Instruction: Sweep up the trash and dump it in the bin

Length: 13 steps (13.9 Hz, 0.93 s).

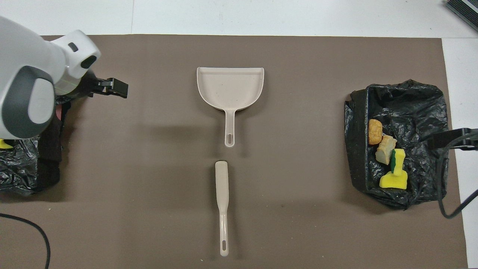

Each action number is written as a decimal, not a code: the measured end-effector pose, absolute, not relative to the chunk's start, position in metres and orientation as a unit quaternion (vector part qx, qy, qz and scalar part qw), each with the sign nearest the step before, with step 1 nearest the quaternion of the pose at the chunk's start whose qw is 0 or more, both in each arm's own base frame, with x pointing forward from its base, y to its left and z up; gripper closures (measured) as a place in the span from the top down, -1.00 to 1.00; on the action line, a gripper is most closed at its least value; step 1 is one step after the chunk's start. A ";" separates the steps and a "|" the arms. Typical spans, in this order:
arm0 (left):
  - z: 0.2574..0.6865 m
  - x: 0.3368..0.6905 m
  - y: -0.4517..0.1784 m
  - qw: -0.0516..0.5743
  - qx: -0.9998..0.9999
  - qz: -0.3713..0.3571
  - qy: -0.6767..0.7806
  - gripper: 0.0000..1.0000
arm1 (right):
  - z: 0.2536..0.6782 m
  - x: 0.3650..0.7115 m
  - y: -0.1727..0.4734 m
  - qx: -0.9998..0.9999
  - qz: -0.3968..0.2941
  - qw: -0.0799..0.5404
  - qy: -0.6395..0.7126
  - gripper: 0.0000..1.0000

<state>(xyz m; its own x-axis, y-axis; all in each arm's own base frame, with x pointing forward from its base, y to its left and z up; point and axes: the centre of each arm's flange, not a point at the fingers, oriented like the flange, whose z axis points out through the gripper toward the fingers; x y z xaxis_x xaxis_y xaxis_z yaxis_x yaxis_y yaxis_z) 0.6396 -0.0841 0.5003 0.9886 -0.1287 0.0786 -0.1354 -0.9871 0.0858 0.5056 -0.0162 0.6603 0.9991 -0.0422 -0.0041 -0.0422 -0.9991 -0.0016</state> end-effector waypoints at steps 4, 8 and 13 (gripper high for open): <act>0.518 0.632 0.005 0.045 0.994 0.030 -0.093 1.00 | 0.659 0.505 -0.016 -1.000 0.005 0.001 0.021 1.00; 0.519 0.628 0.053 0.045 0.996 0.029 -0.069 1.00 | 0.659 0.505 -0.016 -1.000 0.005 0.001 0.021 1.00; 0.556 0.610 0.023 0.053 0.998 0.027 -0.015 1.00 | 0.659 0.505 -0.016 -1.000 0.006 0.001 0.021 1.00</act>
<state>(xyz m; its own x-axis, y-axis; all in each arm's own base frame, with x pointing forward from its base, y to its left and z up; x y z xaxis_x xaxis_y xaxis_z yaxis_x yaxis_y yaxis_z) 0.6102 0.0226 0.5558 0.9981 -0.0271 0.0555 -0.0328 -0.9940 0.1048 0.5050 -0.0162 0.6591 0.9990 -0.0422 -0.0110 -0.0422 -0.9991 -0.0015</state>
